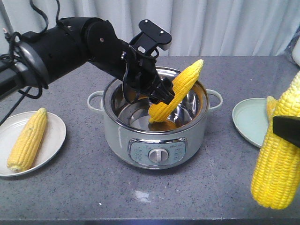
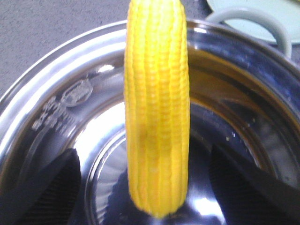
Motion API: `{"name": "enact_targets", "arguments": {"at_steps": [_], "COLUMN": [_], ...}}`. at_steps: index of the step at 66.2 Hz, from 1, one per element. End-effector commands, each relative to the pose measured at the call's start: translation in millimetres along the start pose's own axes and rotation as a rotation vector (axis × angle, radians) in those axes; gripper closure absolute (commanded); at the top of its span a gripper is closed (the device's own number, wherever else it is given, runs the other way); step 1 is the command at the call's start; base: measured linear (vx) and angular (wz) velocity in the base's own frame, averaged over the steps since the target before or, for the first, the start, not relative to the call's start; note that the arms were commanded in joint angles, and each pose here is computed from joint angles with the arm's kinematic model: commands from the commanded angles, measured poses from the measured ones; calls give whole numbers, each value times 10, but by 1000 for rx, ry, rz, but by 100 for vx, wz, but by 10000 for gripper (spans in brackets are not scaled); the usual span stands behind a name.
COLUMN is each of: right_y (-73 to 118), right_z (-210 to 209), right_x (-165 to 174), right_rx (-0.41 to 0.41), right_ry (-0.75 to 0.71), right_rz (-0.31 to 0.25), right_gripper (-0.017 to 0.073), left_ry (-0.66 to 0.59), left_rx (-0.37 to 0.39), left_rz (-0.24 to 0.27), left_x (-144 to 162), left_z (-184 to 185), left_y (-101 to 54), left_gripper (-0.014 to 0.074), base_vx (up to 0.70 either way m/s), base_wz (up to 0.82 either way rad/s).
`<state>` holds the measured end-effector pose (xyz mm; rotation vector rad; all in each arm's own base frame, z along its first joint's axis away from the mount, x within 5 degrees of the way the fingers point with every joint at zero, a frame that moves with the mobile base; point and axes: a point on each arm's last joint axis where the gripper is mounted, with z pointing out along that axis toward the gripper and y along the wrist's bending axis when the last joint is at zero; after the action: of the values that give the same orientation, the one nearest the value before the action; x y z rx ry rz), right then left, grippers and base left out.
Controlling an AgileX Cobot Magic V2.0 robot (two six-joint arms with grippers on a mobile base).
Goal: Distribute corn equally
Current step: 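Reach the left gripper into the pot and grasp the last cob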
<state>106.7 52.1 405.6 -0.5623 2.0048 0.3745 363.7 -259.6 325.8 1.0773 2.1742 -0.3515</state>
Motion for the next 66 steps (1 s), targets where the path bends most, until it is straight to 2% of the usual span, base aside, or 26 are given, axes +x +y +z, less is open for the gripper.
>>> {"name": "enact_targets", "arguments": {"at_steps": [1, 13, 32, 46, 54, 66], "right_y": [-6, -6, -6, -6, -6, -6], "right_z": [-56, -56, -56, -56, -56, -56], "right_x": [-115, -115, -114, -114, -114, -114], "right_rx": [18, 18, 19, 19, 19, 19], "right_ry": [-86, -86, -84, -84, -84, -84], "right_rz": [3, 3, 3, 3, 3, 3], "right_gripper": [335, 335, 335, 335, 335, 335], "left_ry": [-143, -153, -149, -157, -157, -143], "left_rx": [9, 45, 31, 24, 24, 32], "left_rz": [-5, -10, -25, -29, -29, -28], "left_x": [-256, -303, -245, -241, -241, -228], "left_z": [-216, 2, 328, 374, 374, 375], "left_y": [-25, -9, 48, 59, 59, 52], "left_gripper": [42, 42, 42, 48, 85, 203], "base_vx": [0, 0, 0, 0, 0, 0], "base_wz": [0, 0, 0, 0, 0, 0]}}
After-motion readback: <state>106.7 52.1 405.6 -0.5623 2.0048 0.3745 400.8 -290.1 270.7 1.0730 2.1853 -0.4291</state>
